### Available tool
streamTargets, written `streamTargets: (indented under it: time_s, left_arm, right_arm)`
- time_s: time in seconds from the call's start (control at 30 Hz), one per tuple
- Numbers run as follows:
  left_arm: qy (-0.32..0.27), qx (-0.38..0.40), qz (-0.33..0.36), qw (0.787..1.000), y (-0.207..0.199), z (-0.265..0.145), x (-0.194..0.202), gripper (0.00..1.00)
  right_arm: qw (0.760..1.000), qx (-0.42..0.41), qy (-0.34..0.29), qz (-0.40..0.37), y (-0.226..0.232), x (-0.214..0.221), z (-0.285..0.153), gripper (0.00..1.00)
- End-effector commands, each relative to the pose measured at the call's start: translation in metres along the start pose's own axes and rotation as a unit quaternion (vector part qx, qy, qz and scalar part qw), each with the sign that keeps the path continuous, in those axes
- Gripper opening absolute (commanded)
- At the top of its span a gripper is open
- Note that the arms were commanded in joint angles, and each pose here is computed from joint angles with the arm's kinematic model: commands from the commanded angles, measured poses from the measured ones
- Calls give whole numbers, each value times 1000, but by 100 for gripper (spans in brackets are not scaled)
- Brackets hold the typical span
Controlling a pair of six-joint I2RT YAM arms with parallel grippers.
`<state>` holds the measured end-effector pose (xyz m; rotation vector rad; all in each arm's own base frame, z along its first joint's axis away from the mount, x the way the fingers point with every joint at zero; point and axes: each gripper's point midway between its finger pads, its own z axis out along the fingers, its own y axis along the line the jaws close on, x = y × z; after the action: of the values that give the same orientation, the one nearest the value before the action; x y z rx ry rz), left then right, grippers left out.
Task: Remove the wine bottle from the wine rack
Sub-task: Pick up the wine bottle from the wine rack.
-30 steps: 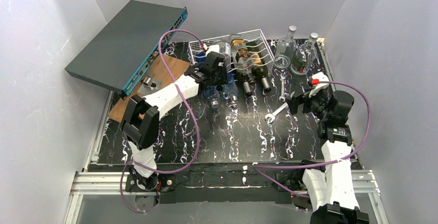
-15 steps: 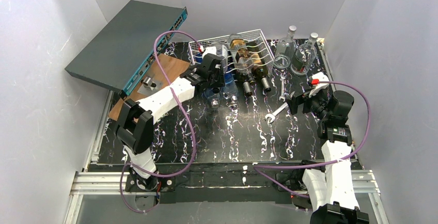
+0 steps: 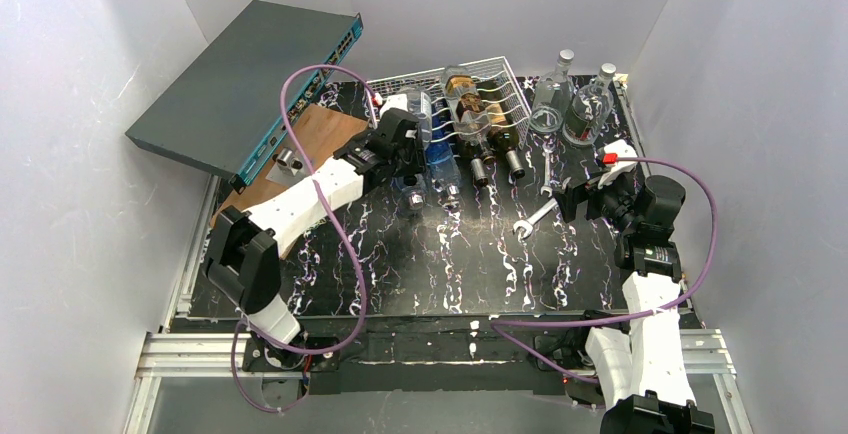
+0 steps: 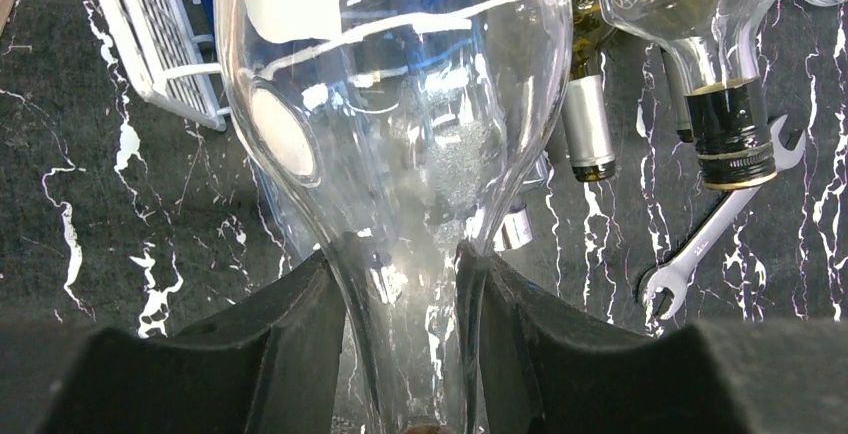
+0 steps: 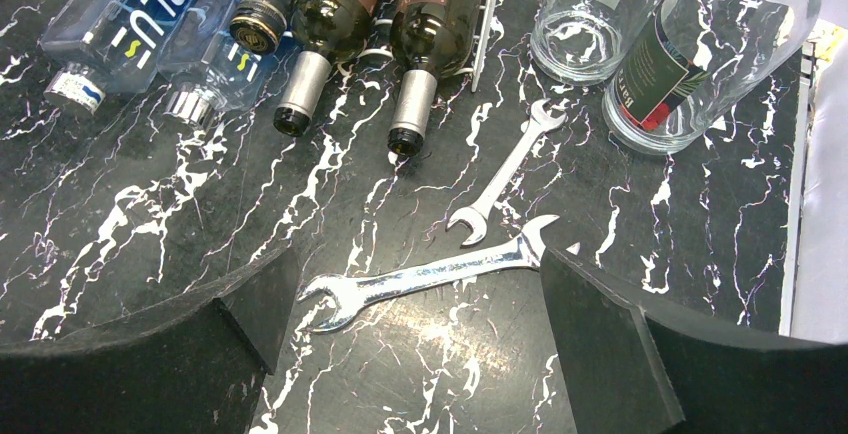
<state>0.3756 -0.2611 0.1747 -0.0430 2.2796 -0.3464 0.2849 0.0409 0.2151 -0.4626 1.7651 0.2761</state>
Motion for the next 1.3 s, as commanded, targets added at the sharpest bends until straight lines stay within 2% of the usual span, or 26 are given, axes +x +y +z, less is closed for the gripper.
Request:
streamTargets:
  time_s: [0.0, 0.2, 0.63, 1.27]
  left_arm:
    - [-149, 63, -43, 986, -25, -57, -88, 0]
    - [-143, 69, -45, 986, -22, -61, -80, 0]
    - [-147, 101, -39, 983, -21, -97, -80, 0]
    - [-104, 184, -34, 977, -20, -157, -43, 0]
  right_arm:
    - [1000, 1, -14, -13, -1, -7, 0, 100]
    - [1000, 1, -14, -13, -1, -7, 0, 100]
    - [1000, -3, -12, -11, 0, -5, 1, 100]
    - [999, -26, -15, -14, 8, -4, 1, 100]
